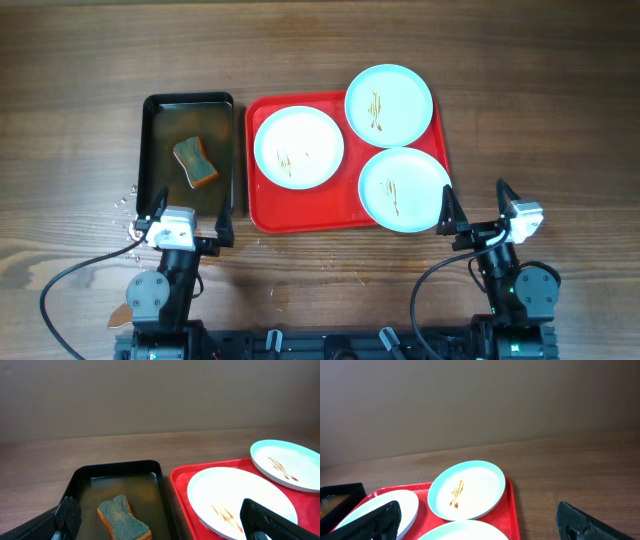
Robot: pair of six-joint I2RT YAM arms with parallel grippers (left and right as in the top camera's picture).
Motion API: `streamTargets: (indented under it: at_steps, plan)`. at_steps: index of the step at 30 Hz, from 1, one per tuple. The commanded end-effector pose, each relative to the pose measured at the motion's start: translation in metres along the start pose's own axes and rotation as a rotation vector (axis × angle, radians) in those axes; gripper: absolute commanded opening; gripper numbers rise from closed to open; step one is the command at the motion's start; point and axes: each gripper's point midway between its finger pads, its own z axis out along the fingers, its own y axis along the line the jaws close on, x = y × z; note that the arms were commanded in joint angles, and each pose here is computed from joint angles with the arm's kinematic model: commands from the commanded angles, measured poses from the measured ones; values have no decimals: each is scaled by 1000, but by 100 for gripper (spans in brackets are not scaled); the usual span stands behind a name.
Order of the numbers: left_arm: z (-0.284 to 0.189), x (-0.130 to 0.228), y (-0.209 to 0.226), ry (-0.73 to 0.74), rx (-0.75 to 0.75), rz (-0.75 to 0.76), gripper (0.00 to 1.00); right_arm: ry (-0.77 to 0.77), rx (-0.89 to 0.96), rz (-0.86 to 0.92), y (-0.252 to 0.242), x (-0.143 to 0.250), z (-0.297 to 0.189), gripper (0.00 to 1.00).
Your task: Clean dirty plates on tray and stack at the side
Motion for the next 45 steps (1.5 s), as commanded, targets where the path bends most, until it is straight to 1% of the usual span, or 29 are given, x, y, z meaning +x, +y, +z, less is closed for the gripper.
streamTargets:
  at_steps: [1,2,5,7,9,11,14,18,24,27,30,33,35,38,41,43,45]
  plan:
    - [0,1,0,0,5,-7,100,5,-20,9,4,1,0,100]
    - [0,1,-1,0,10,-7,100,5,-36,8,6,1,0,100]
    - [0,-7,-4,-33,25,-81,100,10,-113,5,20,1,-1,100]
    - [-2,-12,-13,-40,80,-80,100,19,-160,2,28,2,-2,100]
    - [-3,-15,-17,-26,100,-90,100,16,-197,0,35,-3,-4,100]
    - [-7,-29,-18,-19,109,-116,100,5,-244,-4,46,-15,-7,100]
    - [-13,-55,-23,2,130,-153,100,-4,-253,22,51,-35,-8,100]
    - [-14,-79,-26,94,145,-186,100,30,-297,27,63,-58,-5,100]
    - [-1,-115,-42,308,234,-244,100,218,-353,90,77,-72,20,100]
    - [8,-122,-41,441,224,-279,100,317,-339,131,76,-75,35,100]
    - [17,-123,-39,605,208,-320,100,421,-314,165,73,-75,49,100]
    - [26,-125,-38,729,195,-351,100,540,-296,172,71,-75,62,100]
    - [33,-125,-37,775,190,-363,100,611,-294,174,71,-75,69,100]
    - [34,-115,-37,837,183,-378,100,744,-277,191,69,-72,77,100]
    - [37,-109,-39,862,192,-389,100,852,-263,216,67,-67,84,100]
    - [39,-107,-38,871,190,-391,100,848,-281,248,67,-65,103,100]
    - [41,-109,-38,860,191,-388,100,848,-248,335,65,-62,116,100]
